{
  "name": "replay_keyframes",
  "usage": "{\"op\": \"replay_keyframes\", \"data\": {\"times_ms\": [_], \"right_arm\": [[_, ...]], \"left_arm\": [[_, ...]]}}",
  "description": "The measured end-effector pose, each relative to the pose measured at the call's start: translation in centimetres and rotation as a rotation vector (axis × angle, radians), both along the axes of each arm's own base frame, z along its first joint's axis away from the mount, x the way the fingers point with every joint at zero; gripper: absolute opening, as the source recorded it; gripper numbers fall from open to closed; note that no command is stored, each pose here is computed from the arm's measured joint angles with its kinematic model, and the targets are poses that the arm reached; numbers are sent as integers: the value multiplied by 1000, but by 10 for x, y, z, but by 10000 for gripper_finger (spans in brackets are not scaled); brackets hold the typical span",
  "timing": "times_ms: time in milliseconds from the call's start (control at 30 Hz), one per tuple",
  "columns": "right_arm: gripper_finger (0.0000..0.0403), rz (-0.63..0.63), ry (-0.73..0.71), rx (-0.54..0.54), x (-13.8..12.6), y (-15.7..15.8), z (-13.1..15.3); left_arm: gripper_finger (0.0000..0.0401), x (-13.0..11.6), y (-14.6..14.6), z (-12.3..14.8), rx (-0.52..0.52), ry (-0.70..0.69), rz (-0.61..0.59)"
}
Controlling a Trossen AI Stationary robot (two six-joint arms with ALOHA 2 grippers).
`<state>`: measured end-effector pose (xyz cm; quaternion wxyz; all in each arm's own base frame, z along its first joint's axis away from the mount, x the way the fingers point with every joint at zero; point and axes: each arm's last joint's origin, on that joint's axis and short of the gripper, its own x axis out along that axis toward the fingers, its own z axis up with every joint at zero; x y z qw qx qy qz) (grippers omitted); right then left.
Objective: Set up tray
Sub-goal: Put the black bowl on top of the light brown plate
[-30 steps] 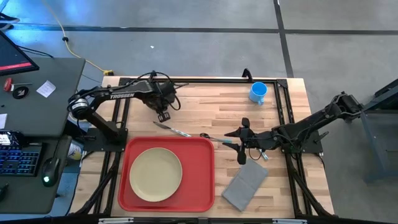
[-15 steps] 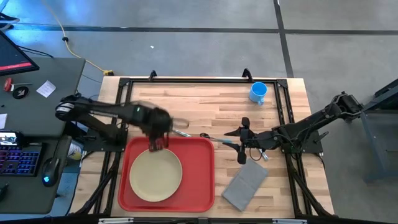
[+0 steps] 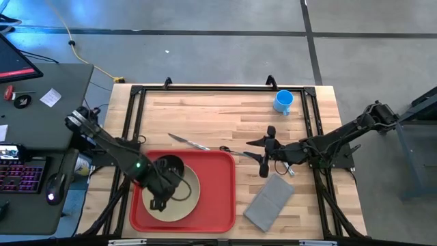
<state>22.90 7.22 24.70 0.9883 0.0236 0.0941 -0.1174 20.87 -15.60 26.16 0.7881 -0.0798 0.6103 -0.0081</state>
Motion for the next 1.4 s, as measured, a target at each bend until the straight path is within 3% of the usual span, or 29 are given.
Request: {"op": "replay_keyframes", "data": {"times_ms": [233,500,933,1400], "right_arm": [[165,54,17,110,-2,7,-3],[165,58,62,167,-8,16,-9],[165,43,54,157,-10,20,-9],[165,39,50,183,-10,20,-9]], "left_arm": [[42,11,-24,-28,20,51,-40],[69,23,-39,-50,-60,100,-66],[98,13,-59,-51,-115,100,-68],[102,15,-58,-51,-92,71,-63]]}}
